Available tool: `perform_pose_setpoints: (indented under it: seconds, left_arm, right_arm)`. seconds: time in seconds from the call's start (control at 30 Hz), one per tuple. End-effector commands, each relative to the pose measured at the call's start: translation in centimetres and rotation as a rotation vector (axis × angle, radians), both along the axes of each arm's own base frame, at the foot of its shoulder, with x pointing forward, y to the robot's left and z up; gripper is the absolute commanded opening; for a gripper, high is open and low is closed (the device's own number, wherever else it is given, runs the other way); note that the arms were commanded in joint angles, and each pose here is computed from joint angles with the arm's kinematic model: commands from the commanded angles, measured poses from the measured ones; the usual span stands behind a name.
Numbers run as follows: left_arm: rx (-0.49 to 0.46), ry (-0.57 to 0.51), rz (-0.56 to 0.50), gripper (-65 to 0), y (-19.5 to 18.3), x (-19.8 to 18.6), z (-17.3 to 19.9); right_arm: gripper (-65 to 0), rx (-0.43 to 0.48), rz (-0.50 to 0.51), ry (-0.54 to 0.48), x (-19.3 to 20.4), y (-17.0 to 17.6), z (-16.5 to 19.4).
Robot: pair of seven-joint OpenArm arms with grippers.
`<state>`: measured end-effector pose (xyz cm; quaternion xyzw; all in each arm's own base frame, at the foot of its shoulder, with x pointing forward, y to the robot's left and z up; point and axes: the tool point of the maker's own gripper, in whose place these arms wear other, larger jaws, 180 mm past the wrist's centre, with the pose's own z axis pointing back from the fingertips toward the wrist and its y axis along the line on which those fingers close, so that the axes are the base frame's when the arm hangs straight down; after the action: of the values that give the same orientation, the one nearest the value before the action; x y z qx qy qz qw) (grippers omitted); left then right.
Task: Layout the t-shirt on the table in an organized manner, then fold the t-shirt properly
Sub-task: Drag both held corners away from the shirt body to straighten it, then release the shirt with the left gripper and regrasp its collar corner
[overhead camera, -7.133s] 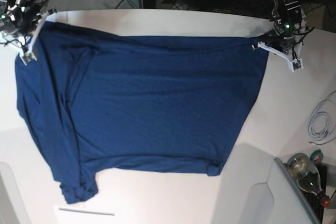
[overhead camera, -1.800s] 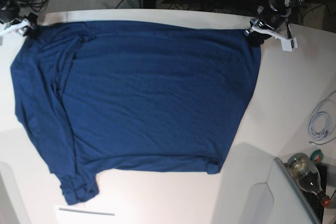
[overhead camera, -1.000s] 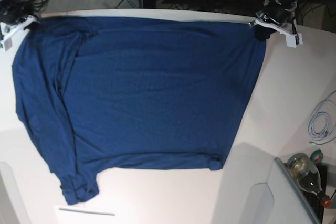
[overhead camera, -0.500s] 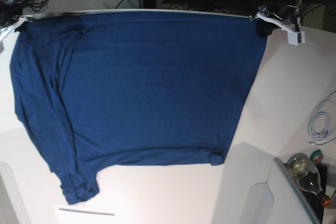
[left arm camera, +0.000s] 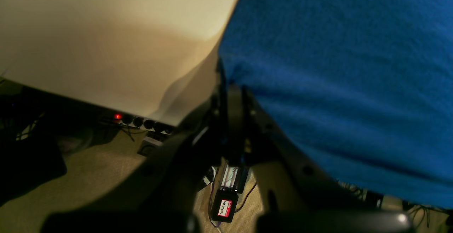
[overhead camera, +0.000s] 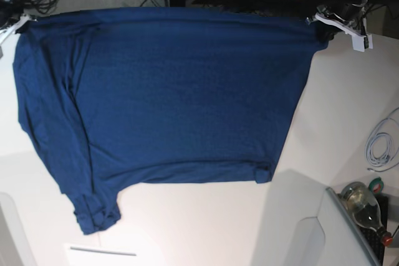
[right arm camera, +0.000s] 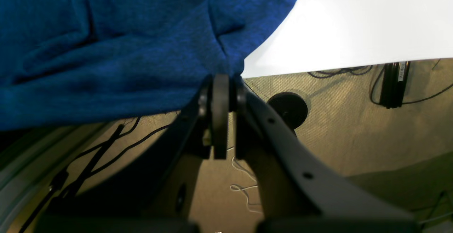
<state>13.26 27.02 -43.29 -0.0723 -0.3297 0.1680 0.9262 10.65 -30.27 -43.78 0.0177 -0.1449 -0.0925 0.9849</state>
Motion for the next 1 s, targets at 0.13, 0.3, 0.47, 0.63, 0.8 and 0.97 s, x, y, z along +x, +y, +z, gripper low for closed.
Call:
perform_pose_setpoints:
  seconds: [0.13, 0.3, 0.47, 0.63, 0.8, 0.97]
  left_arm:
    - [0.022, -0.049, -0.028, -65.0, 0.3, 2.1, 1.9]
    - [0.015, -0.060, -0.052, -65.0, 0.2, 4.8, 2.5]
    - [0.006, -0.098, -0.058, -65.0, 0.0, 7.4, 3.3]
    - [-0.029, -0.088, -0.082, -65.0, -0.9, 9.3, 2.1]
    - [0.015, -0.023, -0.141, -65.0, -1.7, 10.7, 0.1]
    - [0.003, -0.039, -0.131, -65.0, -1.4, 13.1, 0.1]
  right_arm:
    - [-64.8, -0.033, 0.015, -0.063, 2.3, -0.9, 1.3]
    - [-64.8, -0.039, 0.073, -0.090, 5.0, -0.6, 2.0]
    - [-64.8, -0.029, 0.091, -0.152, 8.4, 0.5, 2.9]
    - [-64.8, 0.017, 0.077, -0.144, 10.8, 0.7, 2.0]
    - [-64.8, 0.058, 0.048, -0.164, 12.2, 0.1, 0.6]
    - [-64.8, 0.085, -0.002, -0.161, 12.9, -1.2, -0.5]
